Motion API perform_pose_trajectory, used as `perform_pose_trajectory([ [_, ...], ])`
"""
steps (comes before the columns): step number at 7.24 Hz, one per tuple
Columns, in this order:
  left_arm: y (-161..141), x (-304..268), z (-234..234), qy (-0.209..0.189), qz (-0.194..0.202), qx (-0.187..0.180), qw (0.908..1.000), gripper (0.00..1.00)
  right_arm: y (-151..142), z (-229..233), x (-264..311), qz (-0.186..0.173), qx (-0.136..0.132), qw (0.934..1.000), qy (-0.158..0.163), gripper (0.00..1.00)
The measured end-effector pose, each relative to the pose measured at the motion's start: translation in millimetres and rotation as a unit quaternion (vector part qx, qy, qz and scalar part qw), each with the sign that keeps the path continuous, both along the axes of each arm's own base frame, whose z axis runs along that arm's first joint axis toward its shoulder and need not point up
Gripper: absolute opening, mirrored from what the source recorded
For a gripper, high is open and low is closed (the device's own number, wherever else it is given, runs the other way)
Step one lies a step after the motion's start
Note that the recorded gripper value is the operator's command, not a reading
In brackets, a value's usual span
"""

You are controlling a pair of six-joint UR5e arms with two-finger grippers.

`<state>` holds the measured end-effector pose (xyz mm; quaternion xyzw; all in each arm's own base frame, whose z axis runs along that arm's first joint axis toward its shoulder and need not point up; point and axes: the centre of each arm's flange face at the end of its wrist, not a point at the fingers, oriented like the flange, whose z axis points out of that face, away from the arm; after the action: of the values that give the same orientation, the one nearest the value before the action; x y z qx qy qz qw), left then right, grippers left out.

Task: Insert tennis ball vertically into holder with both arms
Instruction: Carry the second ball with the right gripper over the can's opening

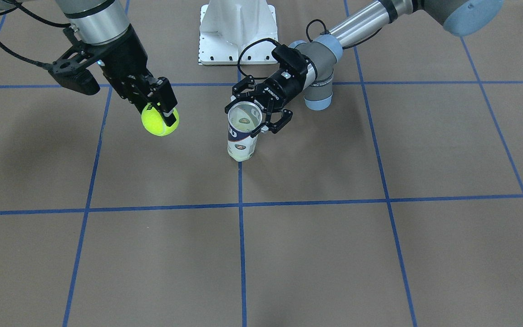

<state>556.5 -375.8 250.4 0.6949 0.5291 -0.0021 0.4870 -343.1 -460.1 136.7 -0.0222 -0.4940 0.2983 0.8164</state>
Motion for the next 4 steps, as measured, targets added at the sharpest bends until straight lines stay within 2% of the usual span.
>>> perform_pose_trajectory([
  [2, 0, 0, 0, 0.0, 0.0, 0.0, 1.0, 0.87, 22, -32, -28, -0.01, -0.001, 0.9997, -0.024, 0.0],
  [4, 0, 0, 0, 0.0, 0.0, 0.0, 1.0, 0.86, 39, -53, -55, -0.01, 0.005, 0.9994, -0.032, 0.0],
])
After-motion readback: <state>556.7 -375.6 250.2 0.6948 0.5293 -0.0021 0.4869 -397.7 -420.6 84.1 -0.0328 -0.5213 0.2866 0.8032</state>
